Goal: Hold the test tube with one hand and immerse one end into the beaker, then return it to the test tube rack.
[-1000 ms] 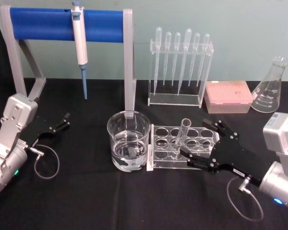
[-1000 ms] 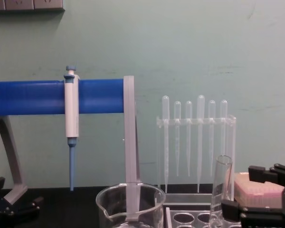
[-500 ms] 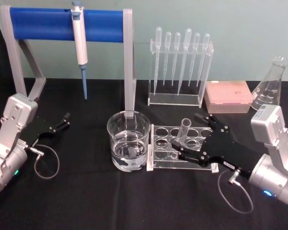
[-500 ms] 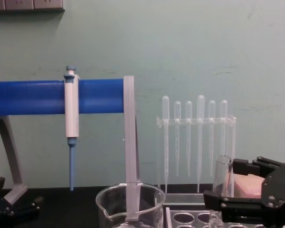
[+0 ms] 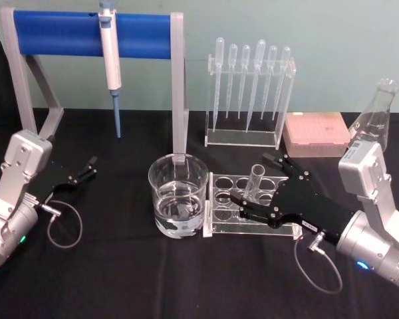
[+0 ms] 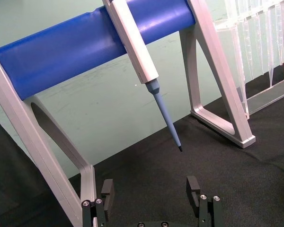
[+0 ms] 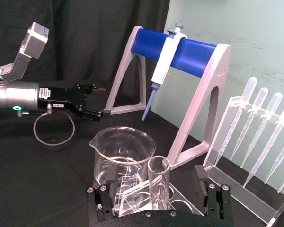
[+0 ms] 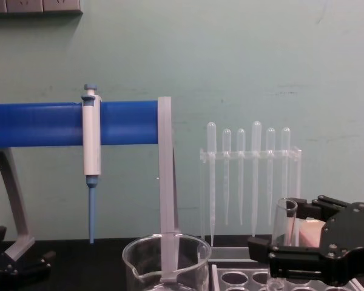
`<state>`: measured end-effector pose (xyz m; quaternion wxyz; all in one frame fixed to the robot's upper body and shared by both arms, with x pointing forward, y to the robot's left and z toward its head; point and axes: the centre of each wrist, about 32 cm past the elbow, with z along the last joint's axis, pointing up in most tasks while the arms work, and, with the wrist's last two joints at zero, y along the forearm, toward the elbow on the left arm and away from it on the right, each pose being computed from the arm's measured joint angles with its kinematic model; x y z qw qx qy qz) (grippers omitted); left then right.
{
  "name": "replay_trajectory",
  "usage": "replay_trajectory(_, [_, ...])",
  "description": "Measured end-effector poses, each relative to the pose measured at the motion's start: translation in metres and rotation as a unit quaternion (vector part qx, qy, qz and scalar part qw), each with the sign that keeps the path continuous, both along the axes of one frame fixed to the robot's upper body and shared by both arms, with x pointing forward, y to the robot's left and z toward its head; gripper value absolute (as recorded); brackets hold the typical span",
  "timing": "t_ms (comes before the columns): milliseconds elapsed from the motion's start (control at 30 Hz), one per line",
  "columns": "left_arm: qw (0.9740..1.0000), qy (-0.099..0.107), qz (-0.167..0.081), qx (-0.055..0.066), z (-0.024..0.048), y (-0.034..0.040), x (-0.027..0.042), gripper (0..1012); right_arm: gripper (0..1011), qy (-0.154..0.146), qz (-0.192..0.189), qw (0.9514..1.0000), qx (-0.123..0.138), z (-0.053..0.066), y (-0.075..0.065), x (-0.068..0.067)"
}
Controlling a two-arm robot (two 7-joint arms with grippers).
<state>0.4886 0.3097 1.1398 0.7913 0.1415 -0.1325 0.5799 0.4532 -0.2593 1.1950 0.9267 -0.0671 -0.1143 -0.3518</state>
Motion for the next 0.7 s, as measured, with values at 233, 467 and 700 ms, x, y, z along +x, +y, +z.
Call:
replay_trajectory(233, [1.0, 0.0, 0.0, 0.0, 0.0, 0.0, 0.0, 1000, 1002, 0.003, -0.001, 1.0, 0.001, -0.0008, 0.0017, -0.0004])
replay_trajectory(467, [1.0, 0.0, 0.0, 0.0, 0.0, 0.0, 0.0, 1000, 1002, 0.002, -0.001, 1.0, 0.001, -0.0007, 0.0017, -0.0003])
replay_trajectory(700, [1.0, 0.0, 0.0, 0.0, 0.0, 0.0, 0.0, 1000, 913, 0.002, -0.001, 1.0, 0.001, -0.0006, 0.0017, -0.0002])
